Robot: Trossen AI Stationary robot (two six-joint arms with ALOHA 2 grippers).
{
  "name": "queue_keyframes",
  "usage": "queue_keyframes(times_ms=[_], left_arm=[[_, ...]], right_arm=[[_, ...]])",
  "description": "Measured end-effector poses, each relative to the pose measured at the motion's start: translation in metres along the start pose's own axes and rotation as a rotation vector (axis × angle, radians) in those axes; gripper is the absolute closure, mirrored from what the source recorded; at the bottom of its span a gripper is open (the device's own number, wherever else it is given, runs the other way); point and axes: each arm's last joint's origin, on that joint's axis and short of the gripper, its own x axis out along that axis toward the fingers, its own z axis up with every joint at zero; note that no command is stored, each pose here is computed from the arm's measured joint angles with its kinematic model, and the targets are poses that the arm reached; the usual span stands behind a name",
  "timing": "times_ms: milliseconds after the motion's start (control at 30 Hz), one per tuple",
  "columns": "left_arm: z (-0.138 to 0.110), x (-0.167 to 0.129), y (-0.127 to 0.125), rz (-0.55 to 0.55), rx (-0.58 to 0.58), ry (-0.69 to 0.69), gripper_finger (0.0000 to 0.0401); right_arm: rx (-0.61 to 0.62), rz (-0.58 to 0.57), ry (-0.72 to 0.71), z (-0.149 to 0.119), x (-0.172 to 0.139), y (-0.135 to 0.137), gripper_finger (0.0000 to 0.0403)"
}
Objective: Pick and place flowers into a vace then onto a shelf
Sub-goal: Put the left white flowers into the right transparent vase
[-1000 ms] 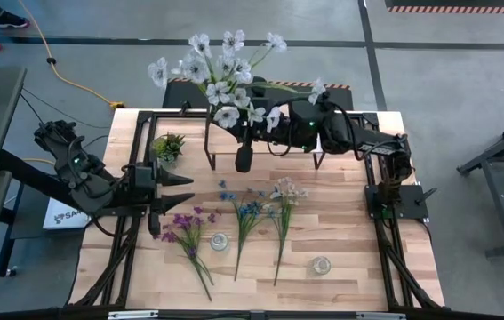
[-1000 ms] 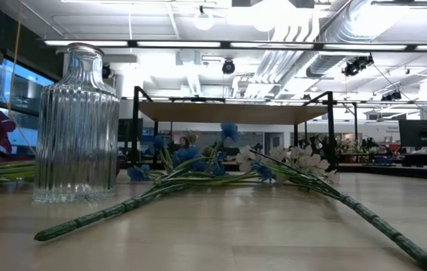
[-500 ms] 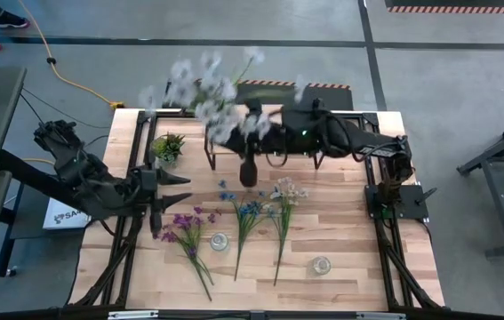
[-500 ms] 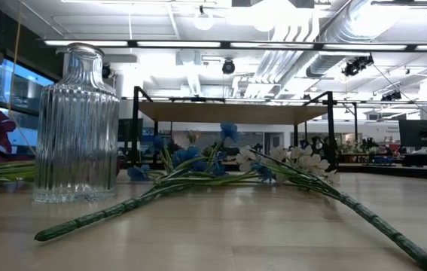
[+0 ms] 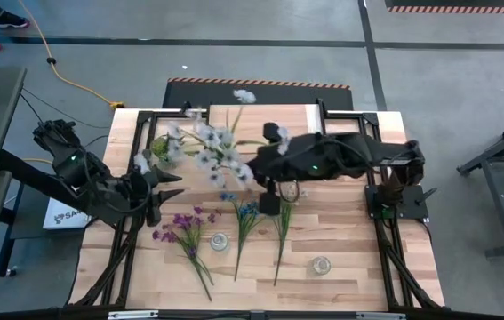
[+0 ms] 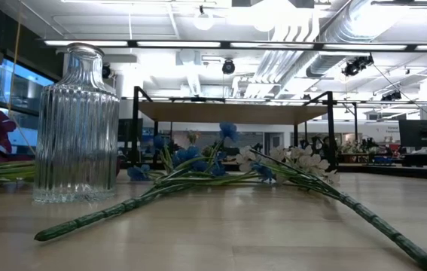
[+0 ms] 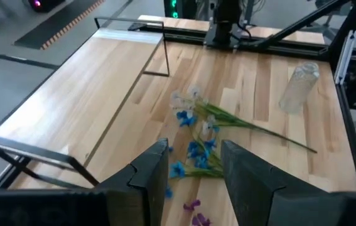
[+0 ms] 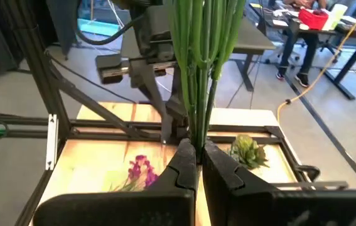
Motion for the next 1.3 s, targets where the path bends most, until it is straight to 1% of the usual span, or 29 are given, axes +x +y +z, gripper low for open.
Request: queue_keyframes(times_ms=[233, 533, 700, 833, 933, 1033, 1167, 1300], left_arm=[[-0.001, 0.0, 0.001, 0.007, 0.011, 0.006, 0.0224], [0.0, 0.0, 0.0, 0.006, 0.002, 0.001, 0.0224], [0.001, 0.0, -0.001, 0.0, -0.011, -0.009, 0.0222], [0.001, 0.0, -0.001, -0.001, -0.011, -0.01, 0.0223], [0.001, 0.0, -0.001, -0.001, -0.01, -0.01, 0.0224], [0.001, 0.0, -0.001, -0.001, -0.01, -0.01, 0.0222], [0.001, 0.0, -0.001, -0.002, -0.013, -0.013, 0.0224], [0.002, 0.0, -0.002, -0.007, -0.024, -0.02, 0.0223]], right_arm=[[0.026, -0.073, 0.054, -0.006, -0.034, 0.028, 0.0402], [0.024, -0.184, 0.067, -0.017, -0.062, 0.069, 0.0402], [0.08, -0.253, 0.048, -0.026, -0.081, 0.091, 0.0402], [0.157, -0.291, 0.035, -0.036, -0.099, 0.106, 0.0402], [0.228, -0.306, 0.02, -0.043, -0.111, 0.115, 0.0402], [0.262, -0.3, 0.022, -0.05, -0.122, 0.123, 0.0403], [0.264, -0.275, 0.066, -0.058, -0.132, 0.128, 0.0403], [0.27, -0.234, 0.146, -0.067, -0.14, 0.131, 0.0403]])
